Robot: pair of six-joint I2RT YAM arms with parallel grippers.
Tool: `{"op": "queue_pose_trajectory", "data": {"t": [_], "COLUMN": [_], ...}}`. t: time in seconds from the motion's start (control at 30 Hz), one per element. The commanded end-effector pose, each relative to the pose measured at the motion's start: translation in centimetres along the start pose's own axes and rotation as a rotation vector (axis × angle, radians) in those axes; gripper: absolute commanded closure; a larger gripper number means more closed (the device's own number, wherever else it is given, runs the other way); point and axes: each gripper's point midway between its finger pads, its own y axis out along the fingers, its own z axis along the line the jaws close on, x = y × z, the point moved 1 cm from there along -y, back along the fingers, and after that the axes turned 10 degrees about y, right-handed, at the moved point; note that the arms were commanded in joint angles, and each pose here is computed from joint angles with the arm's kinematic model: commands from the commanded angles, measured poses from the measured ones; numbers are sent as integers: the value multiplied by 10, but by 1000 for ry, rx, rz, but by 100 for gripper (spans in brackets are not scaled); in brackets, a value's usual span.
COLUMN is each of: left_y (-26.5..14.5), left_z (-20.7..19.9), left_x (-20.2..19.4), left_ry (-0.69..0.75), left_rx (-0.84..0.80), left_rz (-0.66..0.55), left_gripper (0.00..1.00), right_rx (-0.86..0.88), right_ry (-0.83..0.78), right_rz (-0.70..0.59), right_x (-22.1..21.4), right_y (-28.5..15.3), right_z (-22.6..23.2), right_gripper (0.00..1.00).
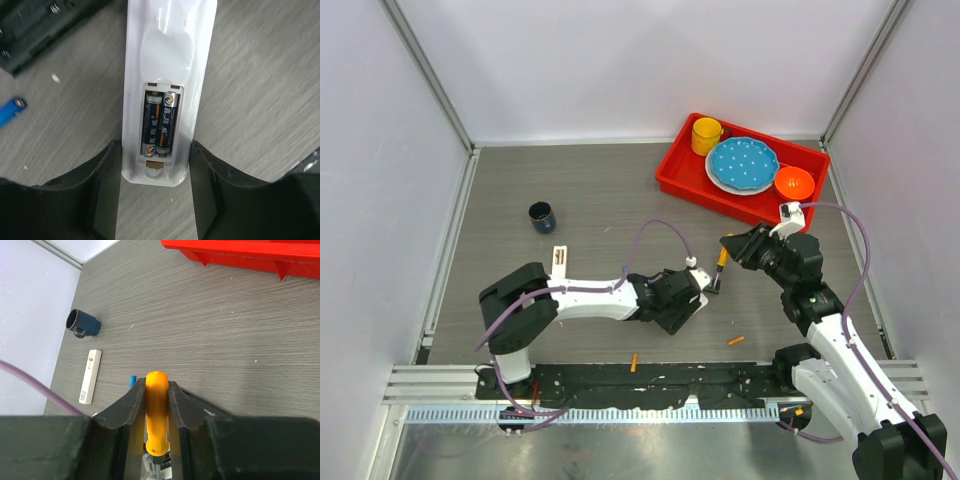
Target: Unload the batteries from the remote control
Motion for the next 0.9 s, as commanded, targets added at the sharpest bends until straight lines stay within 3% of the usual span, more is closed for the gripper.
{"op": "queue_pose_trajectory", "data": {"t": [0.0,0.27,0.33,0.47,0.57,0.67,0.87], "left_y": [18,24,23,20,16,13,3], "left_z": [6,16,16,16,17,18,16], "left_x": [26,49,47,34,14,0,-11], "left_ry": [-32,-37,-31,-30,-45,-64,-78], "left_rx": [-19,-54,-63,-65,-64,-59,-84], "left_rz": [-50,-79,-78,-66,-50,-42,-70], "left_gripper": [100,98,91,63,47,38,27], "right_rx": [15,3,4,3,2,3,7], "right_ry": [-29,-32,-33,-35,-36,-34,-23], "right_rz": [-37,-32,-29,-28,-29,-26,-8], "right_x": [10,9,9,9,9,8,3], "right_y": [1,3,3,4,5,6,13], "right_z": [6,2,2,2,1,0,-3], "right_gripper": [99,99,99,99,99,99,99]}}
